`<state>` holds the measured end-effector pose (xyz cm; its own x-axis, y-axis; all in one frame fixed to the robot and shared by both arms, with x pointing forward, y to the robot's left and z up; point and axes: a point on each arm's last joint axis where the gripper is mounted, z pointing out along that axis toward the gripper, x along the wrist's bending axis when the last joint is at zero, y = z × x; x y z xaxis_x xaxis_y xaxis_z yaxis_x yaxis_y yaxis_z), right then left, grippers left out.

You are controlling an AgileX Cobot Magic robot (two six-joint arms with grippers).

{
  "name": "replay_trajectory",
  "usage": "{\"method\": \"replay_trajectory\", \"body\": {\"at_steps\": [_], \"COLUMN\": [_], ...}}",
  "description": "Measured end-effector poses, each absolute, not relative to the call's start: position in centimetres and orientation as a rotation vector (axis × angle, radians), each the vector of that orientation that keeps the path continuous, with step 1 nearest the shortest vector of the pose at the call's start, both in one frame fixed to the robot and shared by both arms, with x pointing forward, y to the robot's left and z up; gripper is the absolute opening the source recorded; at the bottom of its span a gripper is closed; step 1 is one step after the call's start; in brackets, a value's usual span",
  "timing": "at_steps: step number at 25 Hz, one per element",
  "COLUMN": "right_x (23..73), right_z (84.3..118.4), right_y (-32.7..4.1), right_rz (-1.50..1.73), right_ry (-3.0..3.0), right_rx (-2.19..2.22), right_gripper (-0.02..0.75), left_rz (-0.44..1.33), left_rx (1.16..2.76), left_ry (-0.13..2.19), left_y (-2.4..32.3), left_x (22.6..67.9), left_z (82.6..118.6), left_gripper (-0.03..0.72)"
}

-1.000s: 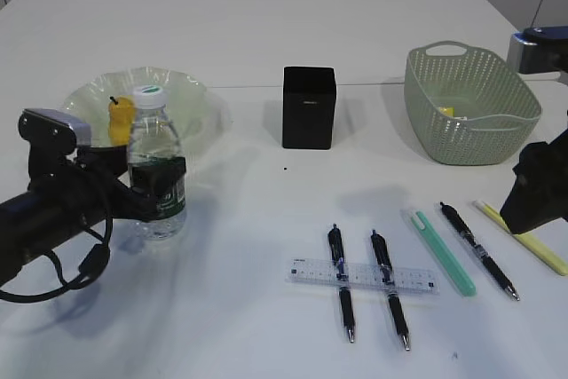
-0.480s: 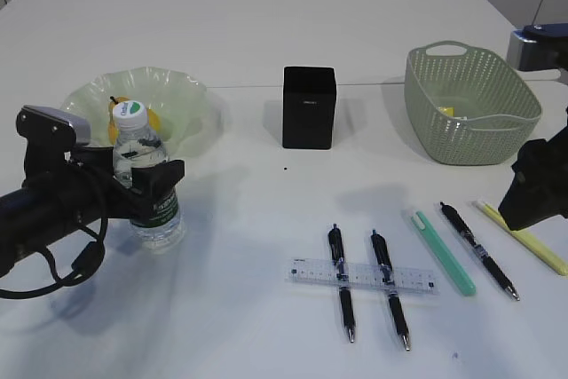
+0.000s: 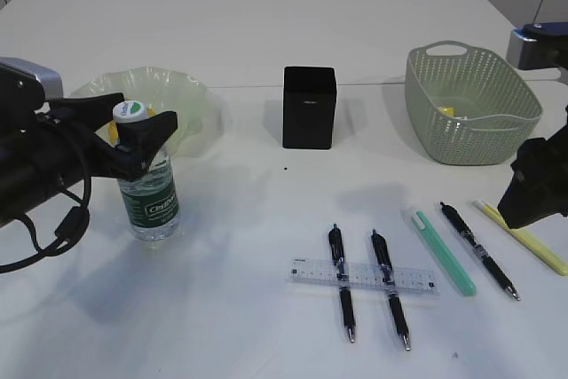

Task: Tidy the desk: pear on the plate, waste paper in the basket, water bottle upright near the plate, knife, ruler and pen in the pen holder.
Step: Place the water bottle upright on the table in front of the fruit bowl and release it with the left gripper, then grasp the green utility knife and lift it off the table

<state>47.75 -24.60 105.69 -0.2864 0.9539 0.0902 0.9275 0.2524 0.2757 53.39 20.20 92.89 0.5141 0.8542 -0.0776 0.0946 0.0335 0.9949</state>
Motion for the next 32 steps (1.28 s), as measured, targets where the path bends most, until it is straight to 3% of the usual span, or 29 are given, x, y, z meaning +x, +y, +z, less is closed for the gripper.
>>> {"method": "replay_trajectory", "body": {"at_steps": [12, 22, 32], "right_x": [47.8, 47.9, 47.9], "right_z": [105.7, 105.7, 105.7], "right_y": [-24.7, -24.7, -24.6], "right_rz": [0.412, 0.421, 0.444], "right_ry": [2.408, 2.395, 2.395], "right_rx": [1.808, 1.795, 1.809], "right_gripper": [0.46, 0.46, 0.46], "left_rz": [0.845, 1.072, 1.009], "left_rx": [1.273, 1.168, 1.327], "left_ry": [0.905, 1.144, 1.433], "left_y": [21.9, 30.2, 32.1], "left_x": [53.3, 53.7, 51.9], "left_z": [96.9, 98.6, 98.8], "left_gripper": [0.646, 0.612, 0.595]}}
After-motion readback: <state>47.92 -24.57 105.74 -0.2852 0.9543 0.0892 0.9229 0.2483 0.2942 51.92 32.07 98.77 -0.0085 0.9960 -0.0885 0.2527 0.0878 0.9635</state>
